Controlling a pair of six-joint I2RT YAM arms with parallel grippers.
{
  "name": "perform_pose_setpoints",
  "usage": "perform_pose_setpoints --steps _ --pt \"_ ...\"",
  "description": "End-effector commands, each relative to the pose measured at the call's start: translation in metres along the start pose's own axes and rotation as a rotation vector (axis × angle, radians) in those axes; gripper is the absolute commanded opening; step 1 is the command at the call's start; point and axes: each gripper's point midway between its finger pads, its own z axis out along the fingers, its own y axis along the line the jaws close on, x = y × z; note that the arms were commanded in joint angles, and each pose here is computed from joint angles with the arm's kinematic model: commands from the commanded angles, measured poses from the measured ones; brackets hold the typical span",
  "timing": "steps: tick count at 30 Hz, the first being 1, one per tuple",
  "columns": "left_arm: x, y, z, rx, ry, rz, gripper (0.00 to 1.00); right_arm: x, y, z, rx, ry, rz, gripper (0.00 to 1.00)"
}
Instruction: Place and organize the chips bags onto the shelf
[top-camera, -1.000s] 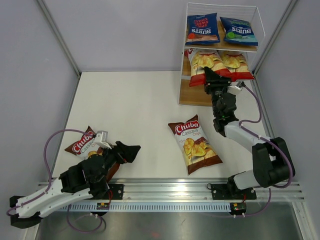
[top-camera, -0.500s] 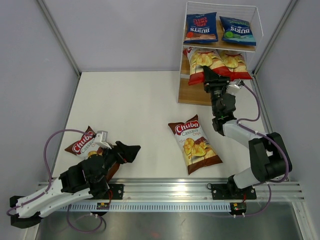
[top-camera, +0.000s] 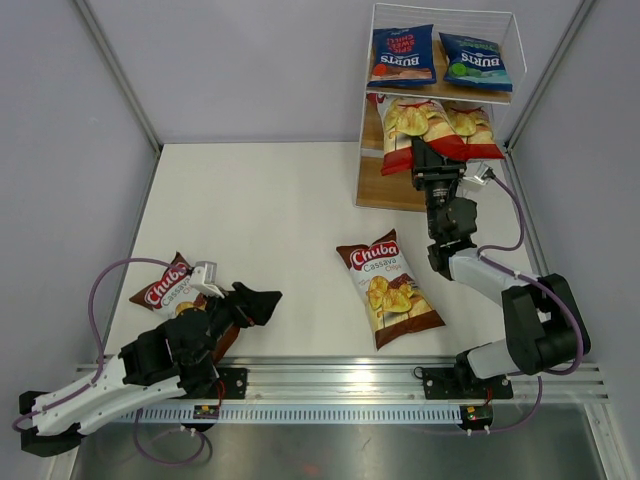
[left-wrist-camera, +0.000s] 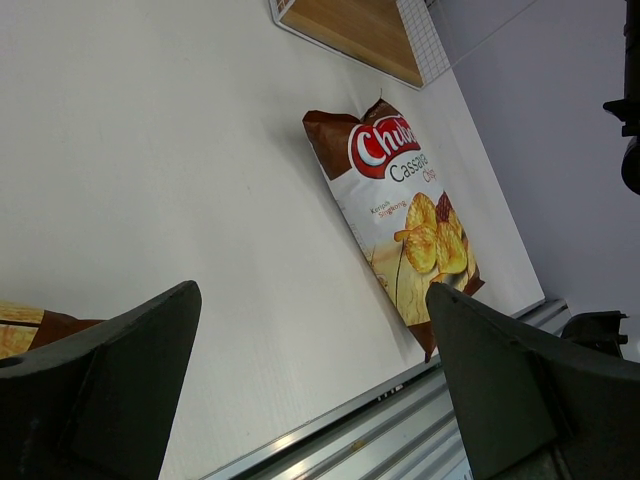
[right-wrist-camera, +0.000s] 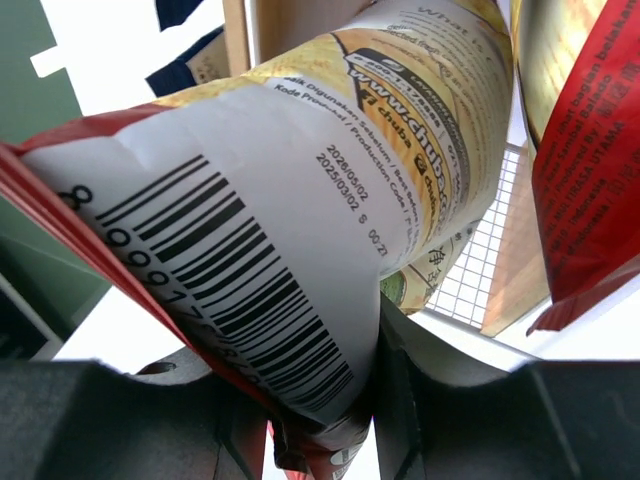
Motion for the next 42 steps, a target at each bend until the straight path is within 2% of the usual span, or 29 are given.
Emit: perform_pose_setpoints --steps 1,8,18,28,42 --pt "-0.001 -0.007 0.001 0.03 0.0 -0.01 0.99 -0.014 0.069 -0.013 -0.237 -0.022 0.08 0.17" --pt "0.002 -0.008 0.003 0.034 0.005 -0.011 0.99 -0.011 0.048 -0.014 -0.183 -0.024 0.034 0.17" --pt "0.006 -0.004 0.003 0.032 0.006 0.0 0.99 -0.023 0.032 0.001 -0.132 -0.123 -0.031 0.18" --pt "0.004 0.004 0.001 0.009 -0.008 0.027 0.99 -0.019 0.045 0.022 -0.204 -0.177 -0.019 0.18" --pt "0.003 0.002 0.002 0.022 -0.007 0.052 0.99 -0.017 0.015 0.048 -0.148 -0.278 -0.011 0.19"
